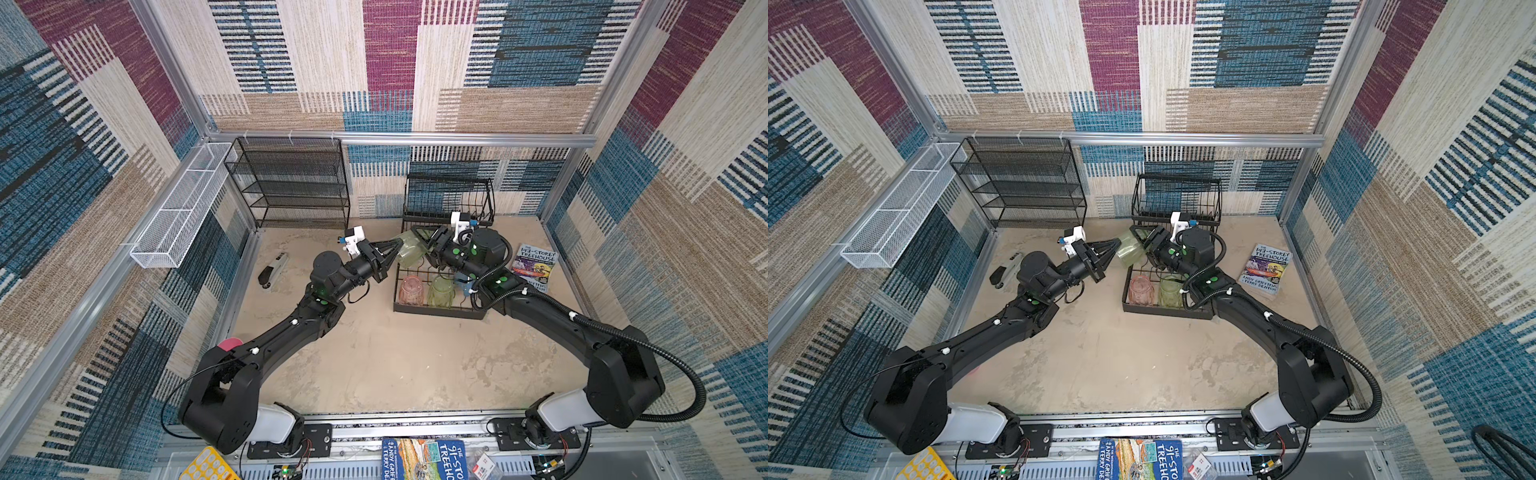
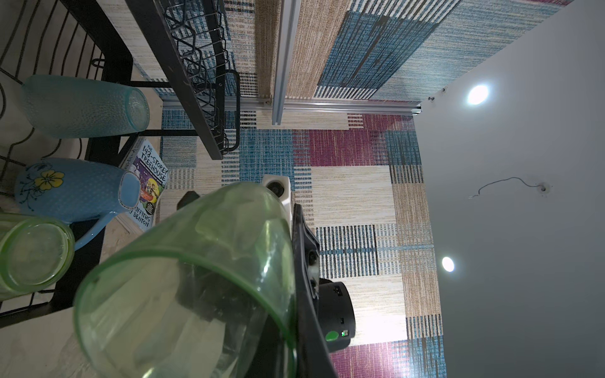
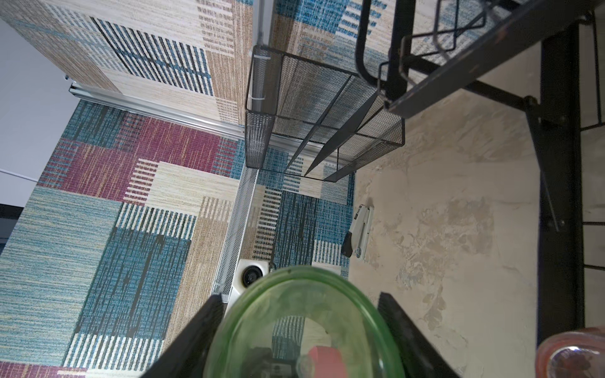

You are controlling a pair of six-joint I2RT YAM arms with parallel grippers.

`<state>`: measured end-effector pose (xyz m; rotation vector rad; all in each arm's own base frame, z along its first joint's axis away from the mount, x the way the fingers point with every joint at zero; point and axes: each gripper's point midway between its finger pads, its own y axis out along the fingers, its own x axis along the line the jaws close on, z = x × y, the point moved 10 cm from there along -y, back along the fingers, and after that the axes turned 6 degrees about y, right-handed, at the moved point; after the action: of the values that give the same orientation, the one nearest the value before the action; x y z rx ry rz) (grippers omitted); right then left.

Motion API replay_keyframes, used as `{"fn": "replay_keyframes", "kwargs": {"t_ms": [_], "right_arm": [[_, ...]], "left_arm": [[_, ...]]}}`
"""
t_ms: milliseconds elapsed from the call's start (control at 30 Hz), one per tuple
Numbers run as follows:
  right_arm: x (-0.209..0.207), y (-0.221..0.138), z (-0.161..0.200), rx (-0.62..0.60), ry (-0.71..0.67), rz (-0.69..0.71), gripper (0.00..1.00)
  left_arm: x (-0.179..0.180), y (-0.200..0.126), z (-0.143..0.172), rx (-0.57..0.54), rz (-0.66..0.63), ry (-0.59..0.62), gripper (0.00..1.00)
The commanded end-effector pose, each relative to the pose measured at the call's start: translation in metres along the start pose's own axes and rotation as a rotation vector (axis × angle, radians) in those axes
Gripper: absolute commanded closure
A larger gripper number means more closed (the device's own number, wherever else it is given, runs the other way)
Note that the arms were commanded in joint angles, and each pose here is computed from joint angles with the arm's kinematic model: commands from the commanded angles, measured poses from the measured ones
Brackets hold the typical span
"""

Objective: Load cups into a dish rack
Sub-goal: Pick up the cup from the bottom-left of the table.

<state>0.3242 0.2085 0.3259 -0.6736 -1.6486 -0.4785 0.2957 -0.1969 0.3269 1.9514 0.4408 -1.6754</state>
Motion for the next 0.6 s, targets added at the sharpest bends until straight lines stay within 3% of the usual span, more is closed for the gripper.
{"fn": "replay_keyframes", "kwargs": {"t_ms": [0,233,567], "right_arm": [[0.0030,-0.0022,0.0007,-0.008,-0.053,0.008,0.42],[0.0031,-0.0060,-0.0025,-0.059,-0.107,0.039,0.49],[0.0056,-0.0084,-0.0047,-0.093,-0.189,0.078,0.52]], "left_arm": [[-0.0090,0.0020,0.0011,0.019,0.050,0.043,0.95],[-0.0068,0.0012,0.0020,0.027,0.003,0.059,0.74],[-0.0018,0.0048,0.0015,0.046,-0.043,0.061,0.76]]}}
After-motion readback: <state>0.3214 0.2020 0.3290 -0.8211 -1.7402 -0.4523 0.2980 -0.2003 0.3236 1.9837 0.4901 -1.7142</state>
